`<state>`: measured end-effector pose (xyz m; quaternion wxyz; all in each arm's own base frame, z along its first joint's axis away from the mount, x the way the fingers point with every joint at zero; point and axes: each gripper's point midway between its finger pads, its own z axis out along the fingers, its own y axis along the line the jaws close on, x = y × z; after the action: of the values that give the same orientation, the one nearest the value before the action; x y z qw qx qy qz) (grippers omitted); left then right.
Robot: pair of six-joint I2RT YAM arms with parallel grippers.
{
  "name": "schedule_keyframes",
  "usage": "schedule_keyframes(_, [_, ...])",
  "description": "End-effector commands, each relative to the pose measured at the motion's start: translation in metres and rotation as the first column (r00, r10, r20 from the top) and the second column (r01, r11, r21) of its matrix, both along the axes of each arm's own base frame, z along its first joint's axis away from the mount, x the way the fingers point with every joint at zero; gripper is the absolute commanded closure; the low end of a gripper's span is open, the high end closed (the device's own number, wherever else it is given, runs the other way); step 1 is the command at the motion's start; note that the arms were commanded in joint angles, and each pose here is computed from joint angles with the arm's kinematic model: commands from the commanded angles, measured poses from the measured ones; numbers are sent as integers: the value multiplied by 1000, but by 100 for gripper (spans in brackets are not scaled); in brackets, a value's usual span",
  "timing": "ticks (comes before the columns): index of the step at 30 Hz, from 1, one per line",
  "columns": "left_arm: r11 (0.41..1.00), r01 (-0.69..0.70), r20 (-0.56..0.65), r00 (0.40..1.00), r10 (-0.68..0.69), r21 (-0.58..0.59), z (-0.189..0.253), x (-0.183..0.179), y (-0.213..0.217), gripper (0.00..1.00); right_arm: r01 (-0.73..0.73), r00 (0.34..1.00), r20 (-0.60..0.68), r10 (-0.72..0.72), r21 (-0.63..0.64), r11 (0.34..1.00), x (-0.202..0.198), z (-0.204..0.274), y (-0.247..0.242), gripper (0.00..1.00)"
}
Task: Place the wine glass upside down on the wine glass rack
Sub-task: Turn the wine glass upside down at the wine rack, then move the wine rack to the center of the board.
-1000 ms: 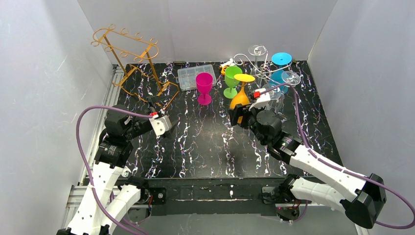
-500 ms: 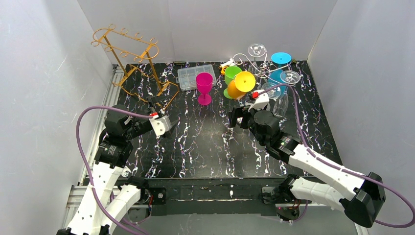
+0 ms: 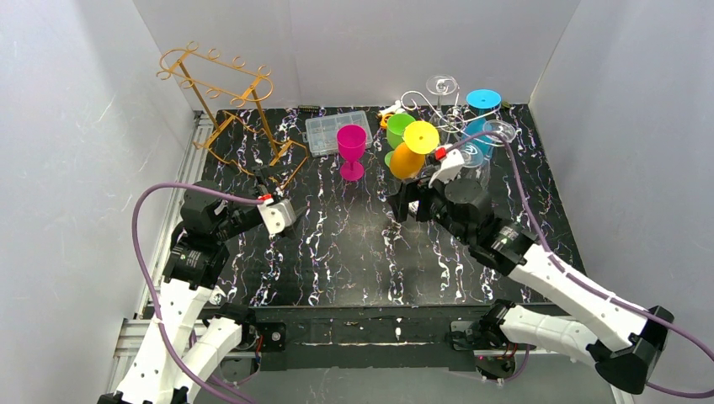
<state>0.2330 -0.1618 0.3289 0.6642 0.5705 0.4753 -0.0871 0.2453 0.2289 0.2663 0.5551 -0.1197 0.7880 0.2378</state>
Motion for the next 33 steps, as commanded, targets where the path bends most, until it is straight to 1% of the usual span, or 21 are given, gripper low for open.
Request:
schedule_keyframes(1, [1000,-6,13,1000,6,8,-3,-1,2,2,-207,977,-55,207,17,978,-34,46,19,2])
schedule_keyframes(4, [1000,-1,13,1000,1,8,-3,-2,2,2,-252,961,-112,251,2,968,-44,61,21,2])
schedule_keyframes(9, [999,35,-6,999,-35,8,-8,-7,-3,2,-245,964,-107,242,-10,970,-41,103,20,2])
schedule_keyframes(14, [996,81,-32,996,-80,40,-29,-12,-7,2,-209,973,-115,202,-51,977,-32,132,19,2])
schedule_keyframes(16, [993,107,-36,994,-105,55,-39,-14,-9,2,-196,977,-97,191,-50,979,-30,146,17,2])
schedule_keyframes(19, [981,178,-46,984,-175,75,-55,-20,-16,2,-123,991,-64,119,-60,991,-23,164,4,3])
schedule_keyframes(22, [960,260,-58,965,-255,103,-71,-26,-30,2,-21,1000,-23,19,-89,996,-11,174,-13,8])
schedule_keyframes(23, [950,289,-60,957,-283,122,-78,-29,-37,2,1,1000,-13,-2,-93,996,-8,177,-16,11])
schedule_keyframes(24, [935,316,-58,949,-311,159,-88,-30,-45,2,25,1000,-6,-26,-100,995,-4,178,-18,17])
schedule_keyframes(27, [871,406,-41,911,-411,276,-119,-40,-69,2,91,996,5,-91,-138,986,10,176,-23,40])
schedule_keyframes(29, [834,451,-53,887,-459,318,-133,-43,-85,2,124,992,3,-125,-164,979,23,172,-25,51])
schedule_keyframes(30, [820,468,-68,878,-474,329,-139,-45,-94,2,141,990,0,-143,-175,974,29,170,-28,54])
schedule_keyframes(33, [780,504,-74,854,-516,371,-158,-47,-116,2,188,981,-12,-195,-198,962,51,162,-42,54])
